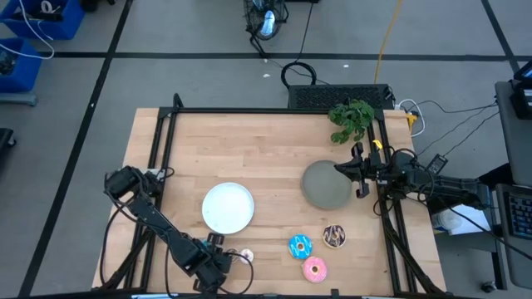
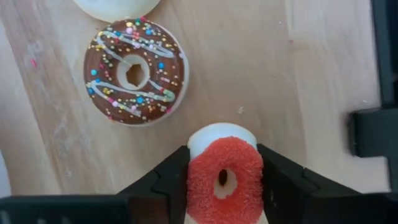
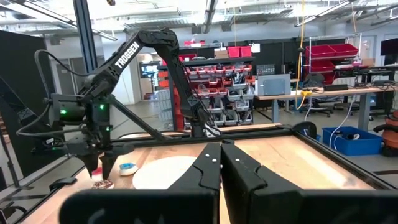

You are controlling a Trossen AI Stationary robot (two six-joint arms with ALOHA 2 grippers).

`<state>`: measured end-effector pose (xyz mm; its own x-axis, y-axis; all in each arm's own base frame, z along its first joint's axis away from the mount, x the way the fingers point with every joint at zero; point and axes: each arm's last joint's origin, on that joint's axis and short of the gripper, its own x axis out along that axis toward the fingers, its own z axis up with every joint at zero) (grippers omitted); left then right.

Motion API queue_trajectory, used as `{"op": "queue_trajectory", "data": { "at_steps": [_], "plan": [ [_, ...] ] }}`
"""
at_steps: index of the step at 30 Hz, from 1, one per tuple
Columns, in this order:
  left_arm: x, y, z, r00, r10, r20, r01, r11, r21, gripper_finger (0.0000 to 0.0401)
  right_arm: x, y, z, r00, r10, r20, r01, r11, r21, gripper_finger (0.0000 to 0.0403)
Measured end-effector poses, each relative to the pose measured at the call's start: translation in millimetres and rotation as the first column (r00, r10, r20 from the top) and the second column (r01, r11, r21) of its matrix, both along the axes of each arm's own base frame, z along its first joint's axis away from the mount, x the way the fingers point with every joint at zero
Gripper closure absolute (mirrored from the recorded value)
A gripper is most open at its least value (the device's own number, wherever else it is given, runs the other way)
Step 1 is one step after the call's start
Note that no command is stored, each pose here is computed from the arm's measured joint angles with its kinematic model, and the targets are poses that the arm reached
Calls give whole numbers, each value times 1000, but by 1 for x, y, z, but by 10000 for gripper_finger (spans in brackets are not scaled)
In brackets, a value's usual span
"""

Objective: Pick & Place donuts
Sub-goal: Put the small orange donut on the white plate

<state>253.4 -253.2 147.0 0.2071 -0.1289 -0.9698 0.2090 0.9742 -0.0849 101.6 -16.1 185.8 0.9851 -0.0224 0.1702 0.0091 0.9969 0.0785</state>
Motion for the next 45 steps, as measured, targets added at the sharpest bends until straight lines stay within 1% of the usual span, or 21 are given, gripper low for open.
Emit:
{"op": "queue_trajectory", "data": {
  "at_steps": [3,7,12,14,16,22,26,29,32,36,38,41,45],
  "plan": [
    [4,2,8,1000,13,-29,-12,1000,13,233,0,0,0,1000,0,0,0,1000,0,403],
    [11,7,25,997,32,-64,-29,998,56,213,0,0,0,1000,-1,0,1,1000,0,403],
    [21,20,56,984,113,-140,-95,987,127,188,0,0,0,1000,-2,0,2,1000,0,403],
    [24,25,69,979,126,-163,-101,983,157,182,0,0,0,1000,-2,0,2,1000,0,403],
    [27,28,83,978,118,-170,-90,982,166,181,0,0,0,1000,-2,0,2,1000,0,403],
    [39,41,120,988,54,-142,-33,989,147,195,0,0,0,1000,-2,0,2,1000,0,403],
    [43,63,147,996,58,-69,-48,990,132,207,0,0,0,1000,-1,3,1,1000,1,403],
    [41,85,167,997,79,-7,-77,985,152,212,0,0,1,1000,2,8,-2,1000,4,403],
    [33,110,186,991,130,27,-132,976,173,214,0,0,1,1000,2,8,-2,1000,5,403],
    [22,136,207,979,194,59,-201,967,157,214,0,0,1,1000,2,9,-2,1000,2,403],
    [16,148,214,971,229,62,-236,959,154,215,0,0,1,1000,2,11,-2,1000,2,403],
    [6,164,224,951,305,56,-310,937,159,215,0,0,2,1000,2,22,-2,1000,-1,403],
    [3,178,228,927,367,75,-375,912,170,215,0,0,2,1000,2,23,-2,1000,-1,403]
  ]
}}
